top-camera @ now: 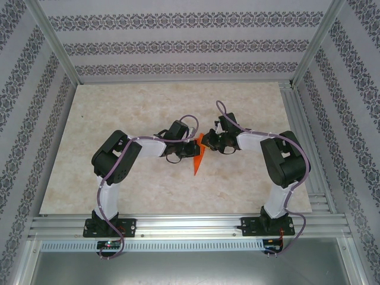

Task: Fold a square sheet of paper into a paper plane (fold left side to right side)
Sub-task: Fold the wing for the fifth time at the center of the table.

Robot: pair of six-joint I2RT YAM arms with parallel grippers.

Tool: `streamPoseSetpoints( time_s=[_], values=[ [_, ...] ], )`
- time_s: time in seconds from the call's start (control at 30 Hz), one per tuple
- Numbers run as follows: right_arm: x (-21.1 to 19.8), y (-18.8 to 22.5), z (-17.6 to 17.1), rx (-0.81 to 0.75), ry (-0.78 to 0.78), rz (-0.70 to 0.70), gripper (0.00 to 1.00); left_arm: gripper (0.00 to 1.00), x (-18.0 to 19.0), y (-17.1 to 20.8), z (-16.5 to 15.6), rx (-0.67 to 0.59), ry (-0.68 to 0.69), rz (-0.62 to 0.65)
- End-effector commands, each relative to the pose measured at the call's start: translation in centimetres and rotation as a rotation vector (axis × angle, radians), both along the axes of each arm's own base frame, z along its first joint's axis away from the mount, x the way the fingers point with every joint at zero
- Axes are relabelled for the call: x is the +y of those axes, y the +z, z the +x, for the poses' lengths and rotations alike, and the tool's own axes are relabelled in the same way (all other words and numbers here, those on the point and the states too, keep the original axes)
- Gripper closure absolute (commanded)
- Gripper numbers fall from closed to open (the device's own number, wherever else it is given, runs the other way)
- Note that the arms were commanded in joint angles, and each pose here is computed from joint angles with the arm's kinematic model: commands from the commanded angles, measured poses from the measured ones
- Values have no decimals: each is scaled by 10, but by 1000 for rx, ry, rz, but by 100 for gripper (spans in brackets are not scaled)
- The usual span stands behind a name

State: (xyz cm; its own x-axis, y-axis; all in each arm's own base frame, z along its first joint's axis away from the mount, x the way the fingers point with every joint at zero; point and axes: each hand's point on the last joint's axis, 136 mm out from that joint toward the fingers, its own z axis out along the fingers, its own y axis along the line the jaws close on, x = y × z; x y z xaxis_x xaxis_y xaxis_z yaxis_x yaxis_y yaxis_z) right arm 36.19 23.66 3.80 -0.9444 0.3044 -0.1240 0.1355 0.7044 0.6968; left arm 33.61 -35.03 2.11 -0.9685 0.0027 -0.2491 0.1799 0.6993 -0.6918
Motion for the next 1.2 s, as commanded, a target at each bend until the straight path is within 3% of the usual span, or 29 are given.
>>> streamPoseSetpoints(
  time_s=[0.0,0.33,0.73,1.17],
  values=[
    [13,7,8,-26,3,43,86,91,17,-41,-9,36,9,139],
    [20,13,3,-26,-3,96,86,92,17,-42,-11,34,3,146],
    [7,-22,-6,25,42,-88,86,92,18,-42,-14,37,1,152],
    [-10,-36,9,-19,58,-175,85,92,20,-45,-16,43,0,155]
  ],
)
